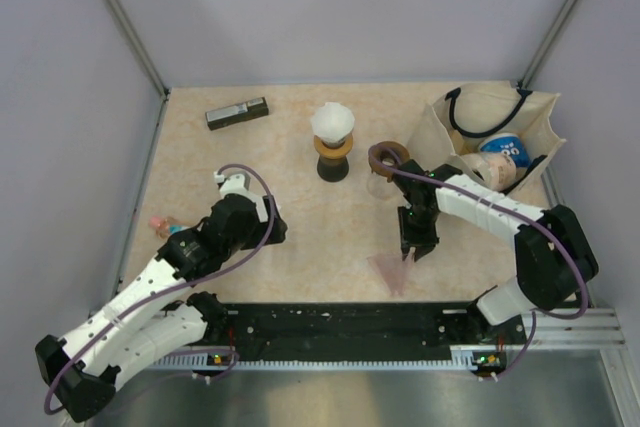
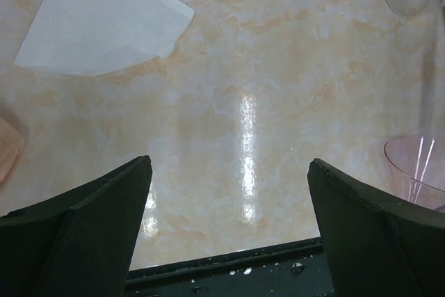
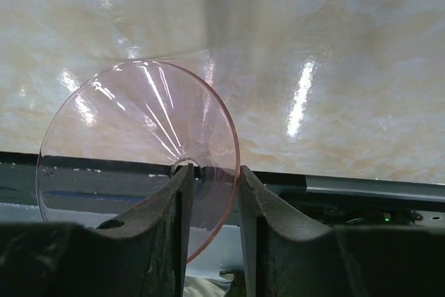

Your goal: Place the coffee filter in the dripper

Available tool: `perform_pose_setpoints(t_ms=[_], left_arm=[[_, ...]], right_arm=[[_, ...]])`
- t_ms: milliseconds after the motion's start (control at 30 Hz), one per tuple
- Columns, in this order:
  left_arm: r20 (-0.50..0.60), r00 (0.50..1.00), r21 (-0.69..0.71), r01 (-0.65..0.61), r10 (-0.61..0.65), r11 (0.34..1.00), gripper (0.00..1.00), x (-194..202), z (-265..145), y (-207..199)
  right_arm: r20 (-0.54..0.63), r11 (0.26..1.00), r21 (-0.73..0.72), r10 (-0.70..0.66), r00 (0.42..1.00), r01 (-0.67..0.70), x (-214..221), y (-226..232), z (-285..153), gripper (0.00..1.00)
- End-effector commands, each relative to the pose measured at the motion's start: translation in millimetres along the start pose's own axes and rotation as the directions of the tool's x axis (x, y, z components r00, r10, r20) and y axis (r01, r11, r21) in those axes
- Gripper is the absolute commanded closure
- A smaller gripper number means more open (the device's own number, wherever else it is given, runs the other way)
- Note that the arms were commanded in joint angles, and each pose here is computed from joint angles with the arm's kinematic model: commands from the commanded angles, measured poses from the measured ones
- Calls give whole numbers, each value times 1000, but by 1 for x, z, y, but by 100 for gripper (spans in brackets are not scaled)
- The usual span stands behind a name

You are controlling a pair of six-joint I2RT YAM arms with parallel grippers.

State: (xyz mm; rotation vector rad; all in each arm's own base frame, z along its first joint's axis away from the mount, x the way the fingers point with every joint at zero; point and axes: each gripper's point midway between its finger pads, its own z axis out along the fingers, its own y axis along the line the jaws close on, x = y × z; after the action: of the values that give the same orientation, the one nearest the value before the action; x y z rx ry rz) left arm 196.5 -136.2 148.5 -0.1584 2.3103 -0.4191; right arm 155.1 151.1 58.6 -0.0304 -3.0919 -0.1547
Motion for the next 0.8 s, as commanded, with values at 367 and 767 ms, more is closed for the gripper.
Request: perform_pose_setpoints(t_ms=[367, 767], left_arm=[[47, 999, -4, 18, -18, 1000, 1, -12, -2, -2], [61, 998, -12, 19, -18, 1000, 1, -17, -6, -1]], right_arm=[[4, 999, -34, 13, 1000, -13, 4, 6, 0, 82], [155, 988, -151, -19, 988, 43, -20, 30, -45, 100]])
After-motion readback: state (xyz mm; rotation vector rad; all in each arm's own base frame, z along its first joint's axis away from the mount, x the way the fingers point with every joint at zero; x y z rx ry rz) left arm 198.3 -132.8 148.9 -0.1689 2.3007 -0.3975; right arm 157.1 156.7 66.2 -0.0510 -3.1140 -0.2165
